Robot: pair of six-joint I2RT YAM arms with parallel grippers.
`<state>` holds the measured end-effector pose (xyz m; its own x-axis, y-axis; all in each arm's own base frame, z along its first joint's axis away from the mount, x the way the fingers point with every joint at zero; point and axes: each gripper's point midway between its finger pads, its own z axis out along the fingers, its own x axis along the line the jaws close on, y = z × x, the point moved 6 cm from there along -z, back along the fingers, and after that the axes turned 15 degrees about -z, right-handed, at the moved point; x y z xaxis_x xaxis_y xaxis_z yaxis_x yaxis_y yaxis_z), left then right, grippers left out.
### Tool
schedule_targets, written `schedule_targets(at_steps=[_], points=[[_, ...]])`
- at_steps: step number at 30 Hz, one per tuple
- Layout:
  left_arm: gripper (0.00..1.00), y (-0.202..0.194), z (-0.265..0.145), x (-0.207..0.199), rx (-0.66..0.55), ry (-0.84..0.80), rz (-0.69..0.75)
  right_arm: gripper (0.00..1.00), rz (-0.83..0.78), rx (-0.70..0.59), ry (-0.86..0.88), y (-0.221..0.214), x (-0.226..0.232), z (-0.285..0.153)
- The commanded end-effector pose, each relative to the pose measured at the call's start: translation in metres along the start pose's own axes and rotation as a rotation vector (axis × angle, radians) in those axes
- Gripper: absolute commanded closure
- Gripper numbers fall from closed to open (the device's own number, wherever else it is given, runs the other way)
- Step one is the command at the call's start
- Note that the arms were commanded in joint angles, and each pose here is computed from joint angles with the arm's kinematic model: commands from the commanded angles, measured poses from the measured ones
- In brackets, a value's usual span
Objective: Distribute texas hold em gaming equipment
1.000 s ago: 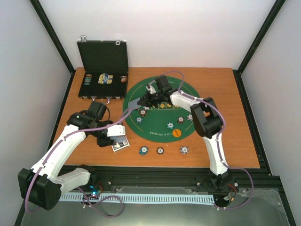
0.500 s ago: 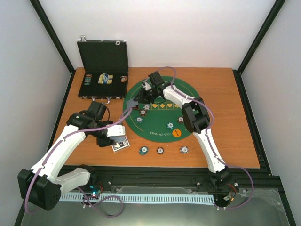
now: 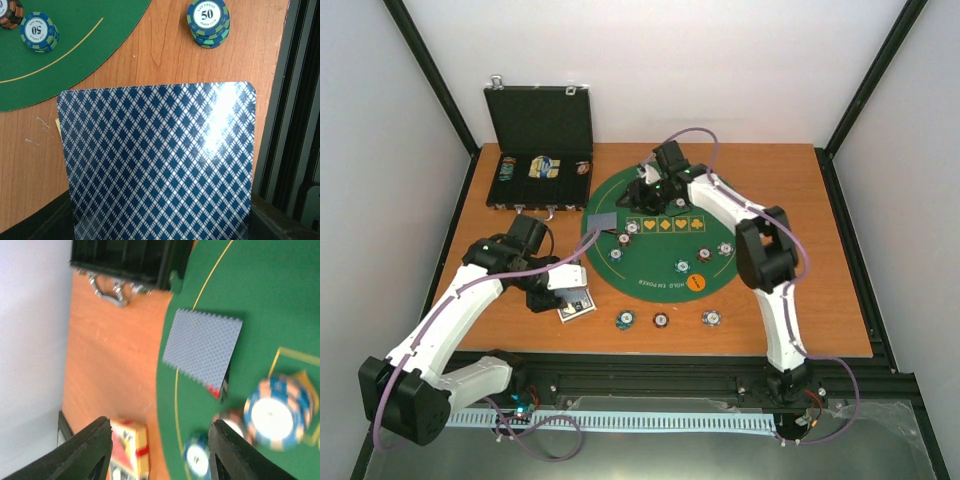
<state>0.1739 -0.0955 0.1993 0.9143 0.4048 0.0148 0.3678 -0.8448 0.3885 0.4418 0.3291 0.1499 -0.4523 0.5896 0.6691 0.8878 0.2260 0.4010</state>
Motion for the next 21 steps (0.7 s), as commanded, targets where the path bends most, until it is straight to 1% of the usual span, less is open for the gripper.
schedule_targets(at_steps=[1,5,8,11,15,21], points=[[0.79,0.011,-0.007,0.002,-0.035,-0.003,-0.012,0.46,-0.055,-0.1,0.067,-0.013,0.041,-0.049],[0.79,0.015,-0.008,0.004,-0.047,-0.003,-0.02,0.44,-0.046,-0.134,0.162,-0.061,0.068,-0.064],[0.79,0.017,-0.009,0.005,-0.058,-0.003,-0.022,0.4,-0.036,-0.133,0.229,-0.104,0.087,-0.064],[0.79,0.018,-0.01,0.005,-0.059,-0.005,-0.022,0.39,-0.022,-0.121,0.275,-0.137,0.104,-0.062],[0.79,0.016,-0.011,0.004,-0.054,-0.003,-0.019,0.37,-0.033,-0.126,0.355,-0.16,0.132,-0.06],[0.79,0.015,-0.012,0.003,-0.054,0.001,-0.019,0.35,-0.052,-0.097,0.423,-0.171,0.162,-0.046]])
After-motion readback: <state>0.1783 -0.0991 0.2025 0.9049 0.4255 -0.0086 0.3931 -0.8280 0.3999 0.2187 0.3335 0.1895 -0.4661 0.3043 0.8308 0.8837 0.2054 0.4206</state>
